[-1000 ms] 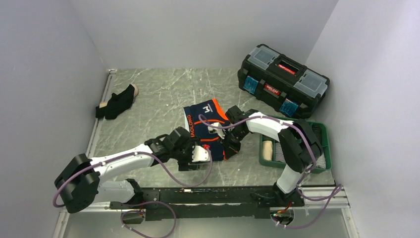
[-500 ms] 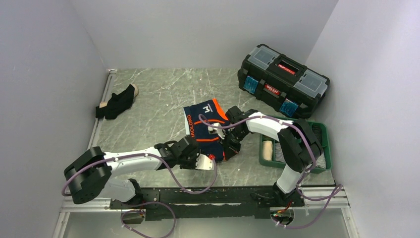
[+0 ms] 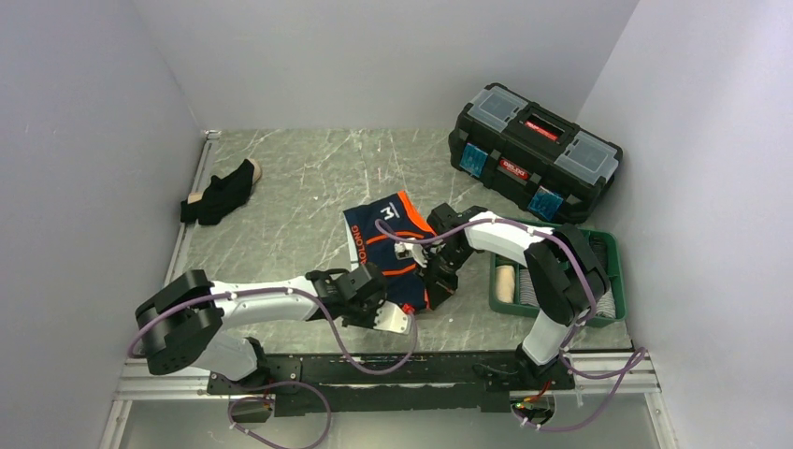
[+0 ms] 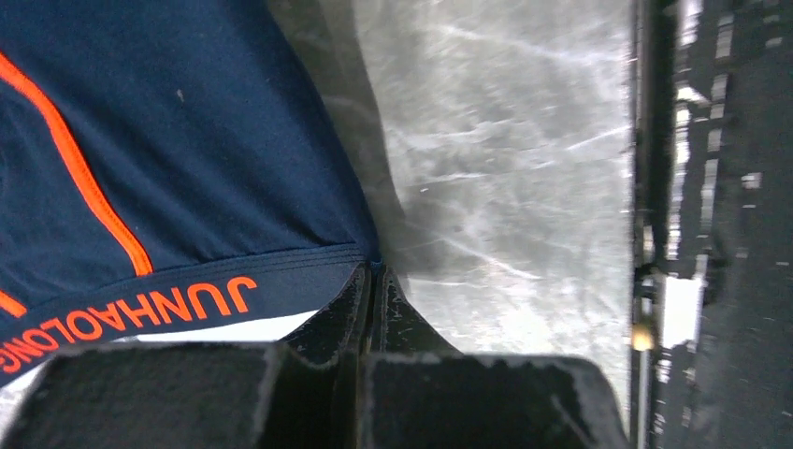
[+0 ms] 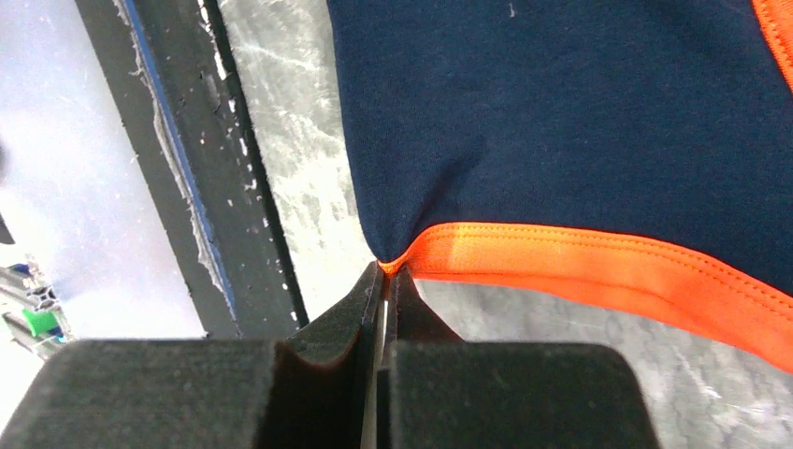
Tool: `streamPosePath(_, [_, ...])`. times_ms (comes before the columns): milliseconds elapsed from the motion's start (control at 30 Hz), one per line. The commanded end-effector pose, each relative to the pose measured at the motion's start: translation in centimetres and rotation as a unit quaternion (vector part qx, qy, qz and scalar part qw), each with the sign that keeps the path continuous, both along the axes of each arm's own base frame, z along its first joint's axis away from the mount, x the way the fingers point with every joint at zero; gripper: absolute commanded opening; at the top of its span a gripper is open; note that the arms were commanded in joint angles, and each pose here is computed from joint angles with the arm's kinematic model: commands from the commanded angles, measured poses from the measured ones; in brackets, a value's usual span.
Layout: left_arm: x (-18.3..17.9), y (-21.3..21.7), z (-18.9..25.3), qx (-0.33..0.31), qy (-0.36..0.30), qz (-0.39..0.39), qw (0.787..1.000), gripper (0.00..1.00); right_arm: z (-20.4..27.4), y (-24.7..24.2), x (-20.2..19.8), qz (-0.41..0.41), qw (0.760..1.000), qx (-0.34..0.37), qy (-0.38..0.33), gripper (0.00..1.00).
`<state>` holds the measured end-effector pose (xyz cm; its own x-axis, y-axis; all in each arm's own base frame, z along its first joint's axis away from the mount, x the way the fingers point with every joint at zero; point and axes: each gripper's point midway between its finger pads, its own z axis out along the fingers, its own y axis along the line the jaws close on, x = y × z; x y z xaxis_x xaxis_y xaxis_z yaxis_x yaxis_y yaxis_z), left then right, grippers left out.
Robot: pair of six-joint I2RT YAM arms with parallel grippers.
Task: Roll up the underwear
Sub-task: Fold the underwear at the center of the board.
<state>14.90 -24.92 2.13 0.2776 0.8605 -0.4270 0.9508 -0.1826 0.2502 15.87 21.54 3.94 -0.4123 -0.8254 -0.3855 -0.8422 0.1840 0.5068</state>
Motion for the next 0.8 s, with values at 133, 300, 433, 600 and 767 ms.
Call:
streamPosePath(133, [-5.3,-1.7,2.1,0.015,0.1,-0.062,0.993,0.0,2.2,-0.8,-2.3,0.039,0.999,0.013,0.033,0.0])
streamPosePath(300, [-5.4,-2.2,3.8,-0.014,0.098,-0.062,0.993,0.0,3.8,-1.2,-1.9,0.045,0.999,0.002,0.021,0.0])
streamPosePath(433, [-3.7,-2.0,5.4,-0.04,0.118,-0.029,0.992,0.0,5.5,-1.5,0.0,0.041,0.999,-0.022,-0.01,0.0])
streamPosePath(600, [0.4,-1.2,8.7,-0.096,0.14,0.03,0.985,0.0,8.1,-0.9,4.6,0.026,0.997,-0.04,-0.064,0.0])
streamPosePath(767, [5.5,0.6,11.4,-0.127,0.153,0.087,0.976,0.0,9.5,0.1,11.5,-0.008,0.99,-0.068,-0.122,0.0])
